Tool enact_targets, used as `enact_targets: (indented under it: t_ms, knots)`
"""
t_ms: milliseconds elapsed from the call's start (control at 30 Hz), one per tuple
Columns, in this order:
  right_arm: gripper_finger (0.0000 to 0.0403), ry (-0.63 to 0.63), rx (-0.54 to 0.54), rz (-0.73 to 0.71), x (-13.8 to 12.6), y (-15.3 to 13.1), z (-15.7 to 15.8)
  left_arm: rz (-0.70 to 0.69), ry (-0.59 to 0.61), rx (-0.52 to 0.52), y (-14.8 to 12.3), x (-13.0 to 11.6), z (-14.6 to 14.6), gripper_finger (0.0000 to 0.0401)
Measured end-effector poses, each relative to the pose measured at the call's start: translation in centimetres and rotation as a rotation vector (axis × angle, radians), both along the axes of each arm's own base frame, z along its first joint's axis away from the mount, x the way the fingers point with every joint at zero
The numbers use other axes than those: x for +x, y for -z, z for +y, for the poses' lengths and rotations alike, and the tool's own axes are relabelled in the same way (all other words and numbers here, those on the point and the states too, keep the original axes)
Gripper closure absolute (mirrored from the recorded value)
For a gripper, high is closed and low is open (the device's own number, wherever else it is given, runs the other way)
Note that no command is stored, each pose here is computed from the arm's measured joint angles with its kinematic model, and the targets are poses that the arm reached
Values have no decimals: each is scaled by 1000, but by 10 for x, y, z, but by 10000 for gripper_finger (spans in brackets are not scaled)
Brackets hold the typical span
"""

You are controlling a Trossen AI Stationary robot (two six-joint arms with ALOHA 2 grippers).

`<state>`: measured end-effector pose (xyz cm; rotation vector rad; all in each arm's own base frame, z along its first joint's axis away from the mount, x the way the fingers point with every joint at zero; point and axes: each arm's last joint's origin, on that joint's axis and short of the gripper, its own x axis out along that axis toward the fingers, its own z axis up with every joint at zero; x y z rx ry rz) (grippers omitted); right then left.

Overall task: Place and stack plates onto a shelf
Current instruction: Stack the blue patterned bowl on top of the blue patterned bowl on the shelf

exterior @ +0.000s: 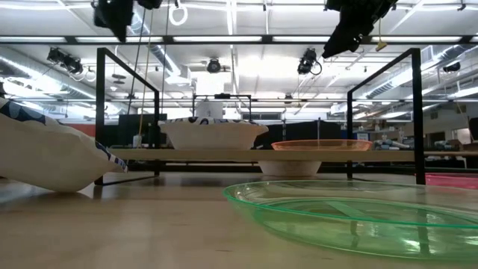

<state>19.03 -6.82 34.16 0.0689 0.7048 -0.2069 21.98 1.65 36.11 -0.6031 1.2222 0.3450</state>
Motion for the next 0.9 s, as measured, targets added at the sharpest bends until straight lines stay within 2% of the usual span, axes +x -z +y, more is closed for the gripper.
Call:
enact_targets:
  t_ms: [400, 633, 900]
  knots:
    - [235, 0, 0, 0, 0, 0, 0, 225, -51, -103, 35, -15, -61, 198]
    - [235, 0, 0, -1, 0, 0, 0, 389, -132, -155, 66, -27, -87, 198]
    - [235, -4, -7, -6, 0, -1, 0, 406, -150, -212, 104, -30, -107, 198]
